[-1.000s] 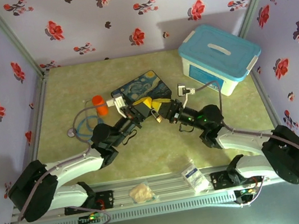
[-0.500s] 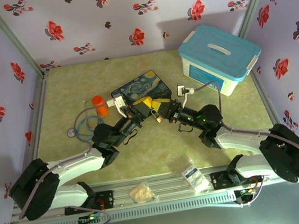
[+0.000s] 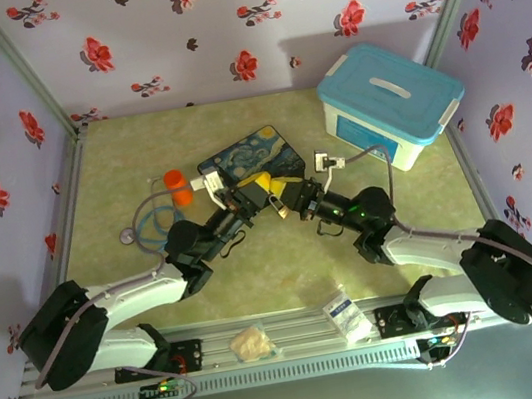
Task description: Unlock a padlock with a key
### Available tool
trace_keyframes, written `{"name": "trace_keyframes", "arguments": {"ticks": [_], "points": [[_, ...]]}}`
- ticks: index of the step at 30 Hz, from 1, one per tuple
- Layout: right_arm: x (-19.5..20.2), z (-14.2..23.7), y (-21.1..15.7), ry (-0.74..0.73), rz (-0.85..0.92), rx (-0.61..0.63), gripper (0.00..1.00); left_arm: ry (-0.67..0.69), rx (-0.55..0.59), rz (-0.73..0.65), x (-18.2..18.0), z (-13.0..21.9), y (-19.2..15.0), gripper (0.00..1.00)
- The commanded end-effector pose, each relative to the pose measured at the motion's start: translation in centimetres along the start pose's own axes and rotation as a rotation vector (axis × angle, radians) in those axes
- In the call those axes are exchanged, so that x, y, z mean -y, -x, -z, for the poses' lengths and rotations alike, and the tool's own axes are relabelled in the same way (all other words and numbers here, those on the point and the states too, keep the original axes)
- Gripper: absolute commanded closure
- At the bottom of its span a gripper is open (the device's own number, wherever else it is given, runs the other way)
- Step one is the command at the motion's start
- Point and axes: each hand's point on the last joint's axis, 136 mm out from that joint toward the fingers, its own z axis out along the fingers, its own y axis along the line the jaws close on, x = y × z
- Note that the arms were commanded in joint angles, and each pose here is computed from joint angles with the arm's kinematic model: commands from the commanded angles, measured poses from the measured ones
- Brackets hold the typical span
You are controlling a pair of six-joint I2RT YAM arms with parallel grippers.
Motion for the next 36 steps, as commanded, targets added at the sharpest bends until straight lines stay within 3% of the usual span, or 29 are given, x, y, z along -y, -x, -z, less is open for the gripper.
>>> {"name": "trace_keyframes", "arguments": {"ticks": [1, 2, 3, 4, 9, 20, 25, 31, 36], "points": [[-1.0, 1.1, 0.7, -0.004, 0.062, 0.030, 1.00, 0.048, 0.019, -0.006, -0.9, 0.5, 0.2, 0.86], [-0.3, 1.5, 0.5, -0.042, 0.065, 0.021, 1.00, 0.089, 0.003, -0.003, -1.6, 0.6, 0.2, 0.77], [0.1, 1.9, 0.4, -0.081, 0.074, 0.005, 1.00, 0.172, -0.036, -0.011, -2.9, 0.6, -0.2, 0.61], [0.7, 2.3, 0.1, -0.127, 0.083, -0.015, 1.00, 0.248, -0.070, -0.034, -3.8, 0.9, -0.5, 0.51], [3.5, 5.1, -1.3, -0.326, 0.107, -0.096, 1.00, 0.459, -0.098, -0.065, -7.2, 3.0, -0.7, 0.39], [10.7, 11.9, -2.4, -0.728, 0.018, -0.182, 1.00, 0.838, -0.455, -0.141, -16.9, 5.4, -10.0, 0.37], [10.5, 12.2, -2.8, -0.725, 0.023, -0.197, 1.00, 0.918, -0.555, -0.165, -20.5, 4.9, -13.5, 0.32], [10.7, 12.8, -3.2, -0.737, 0.019, -0.198, 1.00, 1.026, -0.559, -0.192, -23.5, 5.6, -14.4, 0.31], [10.9, 13.1, -3.6, -0.736, 0.014, -0.199, 1.00, 1.031, -0.569, -0.140, -25.1, 5.0, -15.5, 0.32]]}}
